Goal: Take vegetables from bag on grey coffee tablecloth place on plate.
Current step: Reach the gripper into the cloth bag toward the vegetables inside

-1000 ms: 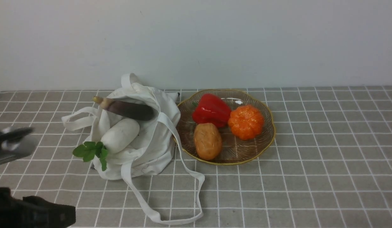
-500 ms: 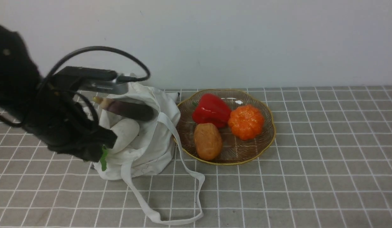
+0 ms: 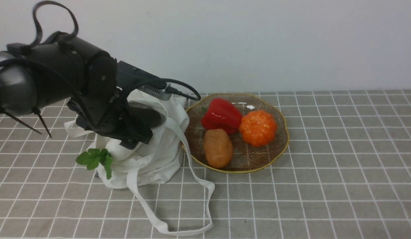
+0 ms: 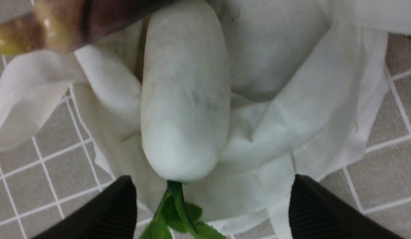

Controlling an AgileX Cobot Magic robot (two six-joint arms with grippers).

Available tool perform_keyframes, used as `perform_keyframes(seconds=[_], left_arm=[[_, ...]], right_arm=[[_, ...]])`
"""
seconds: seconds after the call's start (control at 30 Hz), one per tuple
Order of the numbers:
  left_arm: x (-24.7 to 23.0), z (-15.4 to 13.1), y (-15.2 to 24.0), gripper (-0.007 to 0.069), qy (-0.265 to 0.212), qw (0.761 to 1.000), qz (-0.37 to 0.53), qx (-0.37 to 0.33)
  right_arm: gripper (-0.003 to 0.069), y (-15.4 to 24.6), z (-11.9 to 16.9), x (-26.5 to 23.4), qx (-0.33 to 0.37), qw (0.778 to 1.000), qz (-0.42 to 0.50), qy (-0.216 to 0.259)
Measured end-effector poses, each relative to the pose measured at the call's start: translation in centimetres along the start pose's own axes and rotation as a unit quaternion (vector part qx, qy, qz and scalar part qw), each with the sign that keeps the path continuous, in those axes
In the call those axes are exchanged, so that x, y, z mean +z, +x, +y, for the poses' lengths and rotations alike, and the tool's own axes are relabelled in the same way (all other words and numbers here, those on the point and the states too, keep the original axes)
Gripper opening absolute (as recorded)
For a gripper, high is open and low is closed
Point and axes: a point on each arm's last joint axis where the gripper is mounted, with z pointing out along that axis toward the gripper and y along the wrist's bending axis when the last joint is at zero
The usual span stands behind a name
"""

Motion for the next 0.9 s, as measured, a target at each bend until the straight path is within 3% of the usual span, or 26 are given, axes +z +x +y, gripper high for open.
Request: perform_keyframes(seconds=[0.3,0.63,0.73,0.9], left_arm=[[3.5,-0.4,-0.2,0.059,-0.012,0.999,0.015,0.029],[6.4,-0.7,0.3,0.0485,-0.022,0.997,0.051,0.051],[6.5,-0.7,0.3,0.0405,-0.024,0.998,0.051,0.041],[6.5,-0.7,0.3,0.0182,-0.029,0.998,0.05,0.026]], right_arm=[[-0.0015,0.0,0.0,0.0,0.0,1.0,0.0,0.0],[-0.0015,0.0,0.0,0.0,0.0,1.0,0.0,0.0],[-0.0015,0.0,0.0,0.0,0.0,1.0,0.0,0.0],[-0.0015,0.0,0.0,0.0,0.0,1.0,0.0,0.0]])
